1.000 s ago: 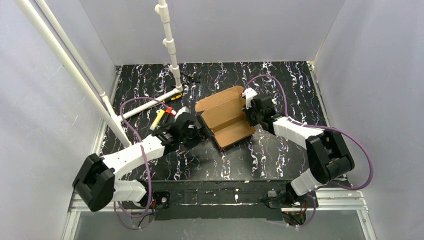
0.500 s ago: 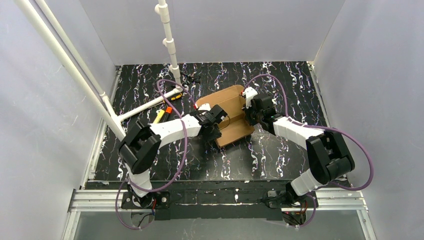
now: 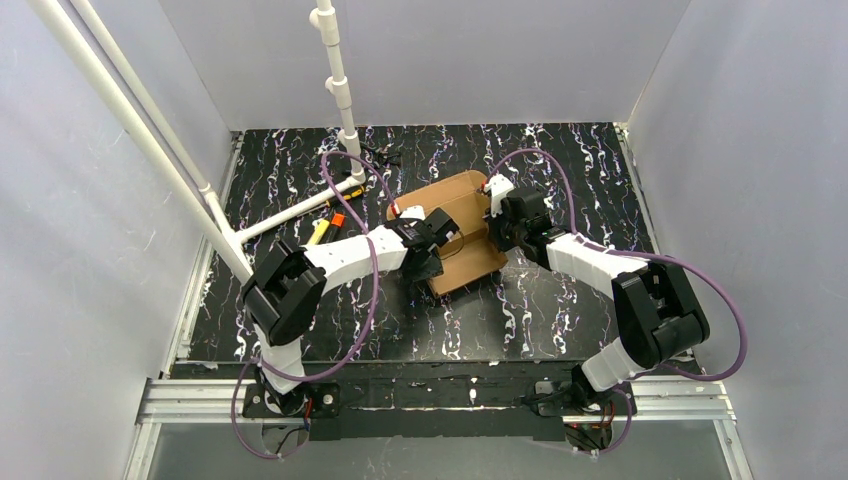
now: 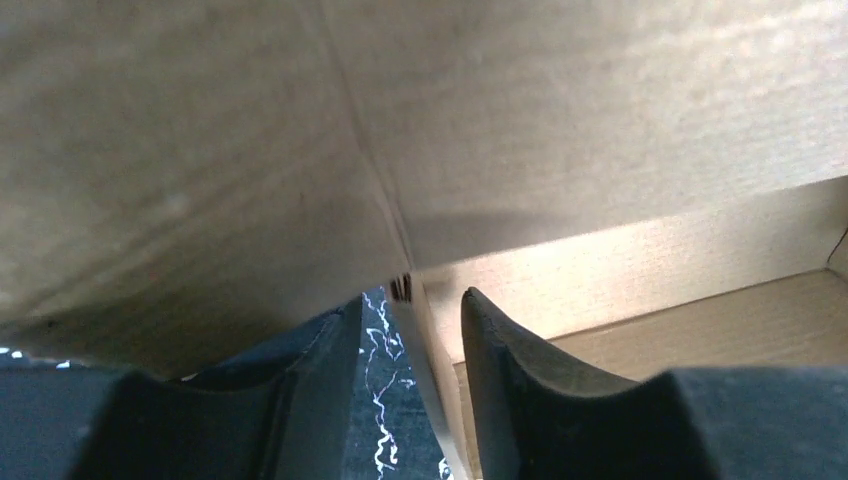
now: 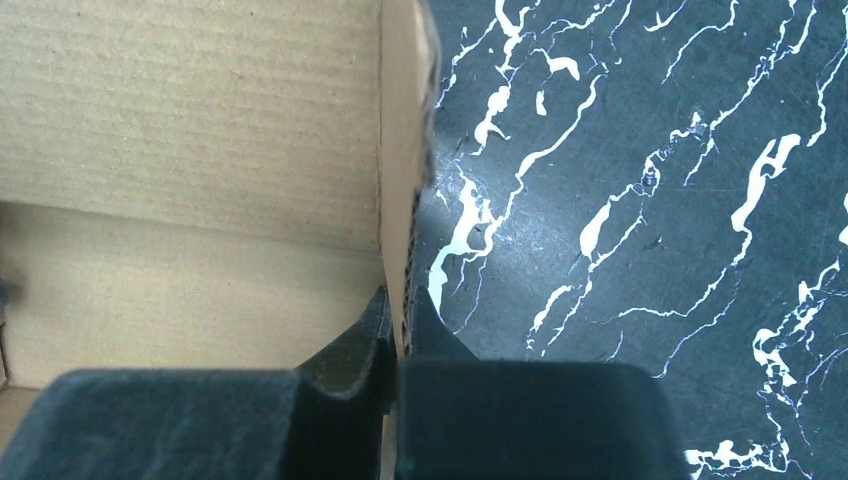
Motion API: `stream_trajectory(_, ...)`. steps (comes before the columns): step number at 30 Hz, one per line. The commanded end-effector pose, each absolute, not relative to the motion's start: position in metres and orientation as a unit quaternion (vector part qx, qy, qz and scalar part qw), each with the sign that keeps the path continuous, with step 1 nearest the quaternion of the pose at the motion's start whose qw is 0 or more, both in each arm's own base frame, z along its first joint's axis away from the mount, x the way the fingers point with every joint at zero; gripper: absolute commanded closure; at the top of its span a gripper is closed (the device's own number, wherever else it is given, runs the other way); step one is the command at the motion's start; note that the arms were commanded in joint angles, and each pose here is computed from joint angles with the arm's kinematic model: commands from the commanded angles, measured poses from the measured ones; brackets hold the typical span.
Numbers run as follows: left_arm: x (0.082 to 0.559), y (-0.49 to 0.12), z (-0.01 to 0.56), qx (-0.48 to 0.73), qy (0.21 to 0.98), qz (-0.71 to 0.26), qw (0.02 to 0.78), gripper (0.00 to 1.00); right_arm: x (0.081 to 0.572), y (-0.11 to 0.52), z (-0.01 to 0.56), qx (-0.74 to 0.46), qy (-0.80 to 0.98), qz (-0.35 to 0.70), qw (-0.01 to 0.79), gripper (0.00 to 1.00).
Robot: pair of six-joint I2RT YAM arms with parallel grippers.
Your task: Fold the paper box
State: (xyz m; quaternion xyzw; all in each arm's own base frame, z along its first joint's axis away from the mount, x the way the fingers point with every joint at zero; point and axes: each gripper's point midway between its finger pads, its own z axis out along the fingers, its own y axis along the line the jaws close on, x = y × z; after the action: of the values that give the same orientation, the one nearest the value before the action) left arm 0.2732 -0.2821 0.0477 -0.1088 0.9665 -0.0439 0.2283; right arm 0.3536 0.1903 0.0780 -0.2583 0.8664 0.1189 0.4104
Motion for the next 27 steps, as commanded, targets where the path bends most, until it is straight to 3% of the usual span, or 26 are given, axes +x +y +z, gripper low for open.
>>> stream_trajectory(1,0.263,-0.278,0.078,-0.103,0.964,-0.053,0.238,0.58,0.360,0.196,0.094,-0.256,0.853,0.132,0.435,0.99)
stream_trajectory(5,0.250,-0.285,0.082,-0.102,0.964,-0.069,0.236,0.55,0.360,0.197,0.092,-0.258,0.853,0.133,0.433,0.99)
stream_trajectory(8,0.247,-0.288,0.073,-0.100,0.966,-0.061,0.229,0.58,0.359,0.197,0.090,-0.259,0.854,0.134,0.430,0.99)
stream_trajectory(13,0.247,-0.292,0.067,-0.098,0.968,-0.057,0.223,0.77,0.359,0.196,0.091,-0.258,0.854,0.132,0.432,0.99)
stream_trajectory(16,0.246,-0.293,0.064,-0.092,0.970,-0.055,0.219,0.99,0.359,0.197,0.090,-0.260,0.855,0.133,0.430,0.99)
stream_trajectory(17,0.246,-0.293,0.063,-0.092,0.970,-0.054,0.220,1.00,0.359,0.197,0.089,-0.260,0.855,0.133,0.429,0.99)
stream_trajectory(24,0.253,-0.288,0.070,-0.068,0.966,-0.045,0.244,1.00,0.359,0.198,0.088,-0.258,0.856,0.135,0.427,0.99)
stream_trajectory(25,0.254,-0.287,0.074,-0.058,0.966,-0.045,0.248,0.93,0.359,0.198,0.088,-0.256,0.857,0.136,0.426,0.99)
stream_trajectory(27,0.255,-0.288,0.086,-0.034,0.965,-0.053,0.256,0.64,0.361,0.196,0.086,-0.252,0.860,0.132,0.424,0.99)
